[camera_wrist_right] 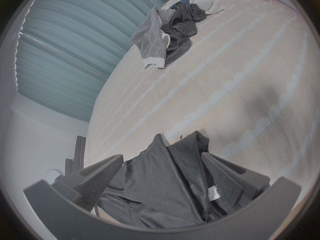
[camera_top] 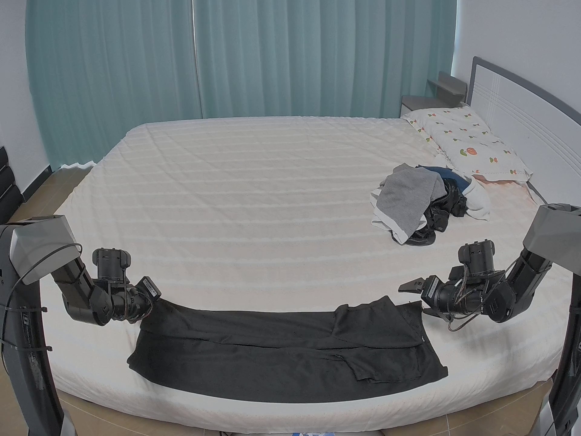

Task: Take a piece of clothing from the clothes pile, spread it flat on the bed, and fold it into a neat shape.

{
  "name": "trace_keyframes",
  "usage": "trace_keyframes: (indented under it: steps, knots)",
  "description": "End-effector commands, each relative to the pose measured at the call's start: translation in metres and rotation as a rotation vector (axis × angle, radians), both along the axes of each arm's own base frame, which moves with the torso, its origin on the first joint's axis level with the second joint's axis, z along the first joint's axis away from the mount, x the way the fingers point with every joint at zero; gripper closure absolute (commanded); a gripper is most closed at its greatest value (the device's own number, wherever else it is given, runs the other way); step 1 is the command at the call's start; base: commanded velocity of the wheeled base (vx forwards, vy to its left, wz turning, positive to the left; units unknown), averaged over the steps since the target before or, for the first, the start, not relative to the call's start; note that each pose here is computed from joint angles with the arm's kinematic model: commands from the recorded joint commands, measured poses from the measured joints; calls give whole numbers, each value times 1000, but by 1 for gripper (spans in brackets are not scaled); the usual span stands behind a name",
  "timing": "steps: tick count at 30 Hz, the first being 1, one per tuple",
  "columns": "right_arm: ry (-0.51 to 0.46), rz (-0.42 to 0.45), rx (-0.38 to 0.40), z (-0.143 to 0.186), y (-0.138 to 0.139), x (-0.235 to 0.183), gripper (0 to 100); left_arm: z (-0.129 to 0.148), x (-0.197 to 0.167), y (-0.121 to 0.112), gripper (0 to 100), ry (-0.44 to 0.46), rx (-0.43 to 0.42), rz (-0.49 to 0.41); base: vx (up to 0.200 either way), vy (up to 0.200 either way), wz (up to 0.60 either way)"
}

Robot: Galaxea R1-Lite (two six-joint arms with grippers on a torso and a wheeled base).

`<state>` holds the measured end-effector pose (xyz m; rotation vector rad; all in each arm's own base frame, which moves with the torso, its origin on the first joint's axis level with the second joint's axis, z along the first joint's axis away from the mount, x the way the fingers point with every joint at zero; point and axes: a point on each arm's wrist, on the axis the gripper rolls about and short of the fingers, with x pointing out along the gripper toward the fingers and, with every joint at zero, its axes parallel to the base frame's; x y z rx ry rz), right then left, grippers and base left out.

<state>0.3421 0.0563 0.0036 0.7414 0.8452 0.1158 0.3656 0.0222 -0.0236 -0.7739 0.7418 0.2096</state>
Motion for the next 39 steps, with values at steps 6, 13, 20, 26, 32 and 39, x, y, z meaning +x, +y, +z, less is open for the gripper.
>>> trace_keyframes:
  steps: [6, 13, 20, 26, 32, 39]
  knots:
    - [16, -9, -2, -10, -2, 6, 0, 0, -1, 2, 100, -7, -6, 14, 0, 0, 0]
    - [22, -6, -4, -16, -2, 7, 0, -1, -1, 4, 100, -4, -6, 20, 0, 0, 0]
    - [22, -10, -4, -23, -1, 16, 100, -2, -2, 7, 100, 1, -5, 25, 0, 0, 0]
    - [14, -50, 3, -20, -14, 18, 100, -2, -2, 9, 100, 2, -3, 34, 0, 0, 0]
    - [0, -96, 35, -17, -20, 23, 100, -2, -2, 13, 100, 1, 10, 61, 0, 0, 0]
    - [-20, -153, 25, -19, -21, 26, 100, -3, -3, 15, 100, 6, 16, 74, 0, 0, 0]
